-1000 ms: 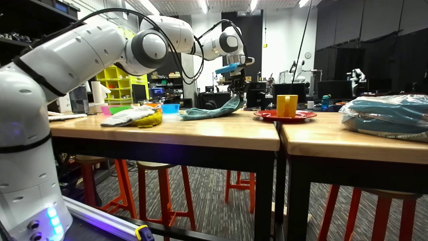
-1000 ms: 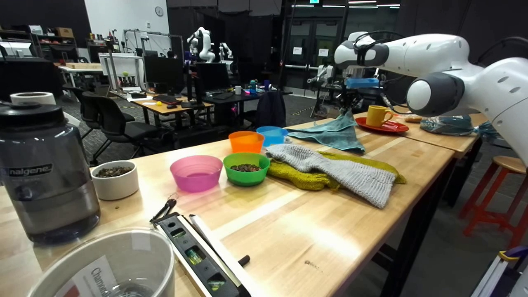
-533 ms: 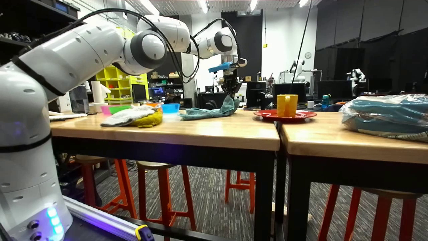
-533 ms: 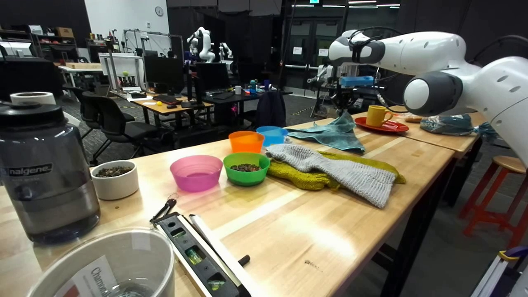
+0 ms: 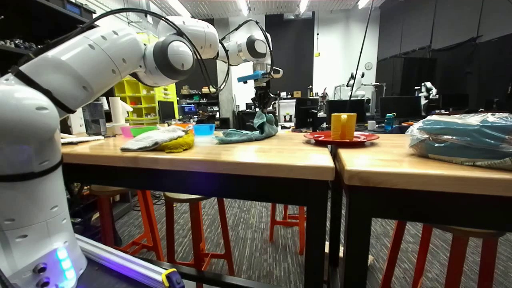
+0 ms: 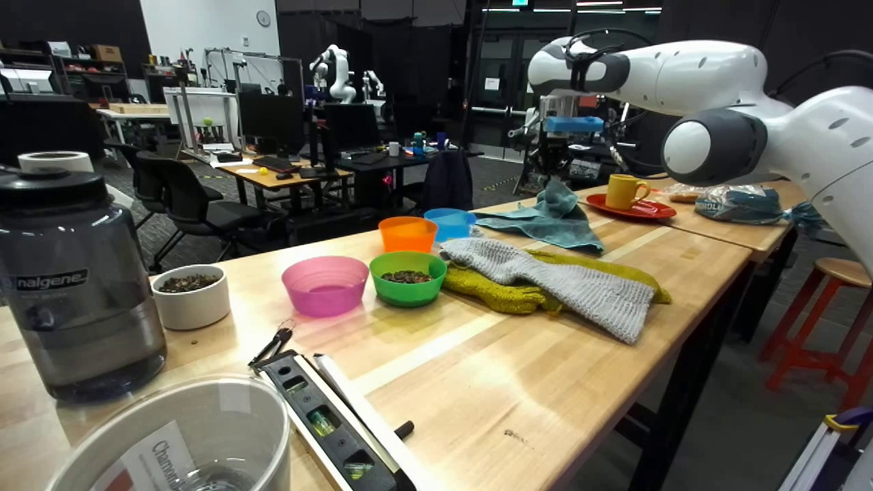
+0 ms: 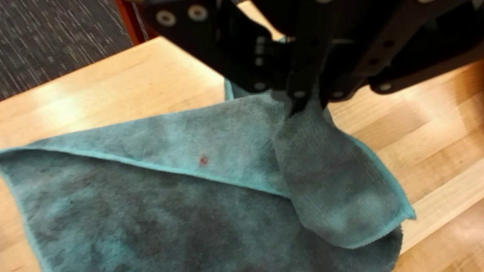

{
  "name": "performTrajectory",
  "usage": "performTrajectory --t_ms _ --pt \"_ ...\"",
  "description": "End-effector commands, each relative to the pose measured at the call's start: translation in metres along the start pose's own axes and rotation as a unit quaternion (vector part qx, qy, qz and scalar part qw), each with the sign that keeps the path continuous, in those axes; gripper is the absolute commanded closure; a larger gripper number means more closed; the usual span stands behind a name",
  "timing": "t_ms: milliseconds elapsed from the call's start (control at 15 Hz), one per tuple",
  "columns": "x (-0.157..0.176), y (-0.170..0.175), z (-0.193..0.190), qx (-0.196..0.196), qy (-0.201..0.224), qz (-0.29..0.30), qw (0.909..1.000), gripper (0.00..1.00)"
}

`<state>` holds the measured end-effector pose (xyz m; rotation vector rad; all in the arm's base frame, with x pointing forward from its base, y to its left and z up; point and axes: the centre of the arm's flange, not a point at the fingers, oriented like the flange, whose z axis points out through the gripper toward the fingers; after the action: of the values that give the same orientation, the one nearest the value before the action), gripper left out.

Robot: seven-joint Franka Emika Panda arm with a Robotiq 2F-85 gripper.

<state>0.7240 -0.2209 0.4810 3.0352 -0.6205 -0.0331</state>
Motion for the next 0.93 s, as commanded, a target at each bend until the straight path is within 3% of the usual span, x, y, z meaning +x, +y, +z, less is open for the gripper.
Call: performTrajectory --t_ms 0,400,867 --pt "-0.034 -0.014 -0.018 0.021 -0.014 0.002 0.9997 0.99" --pt "-0.058 -0.029 -0.028 0.038 -0.044 -0.010 0.9983 0.99" --pt "-0.079 -0.049 -0.012 0.055 -0.081 -0.027 0.9949 0.99"
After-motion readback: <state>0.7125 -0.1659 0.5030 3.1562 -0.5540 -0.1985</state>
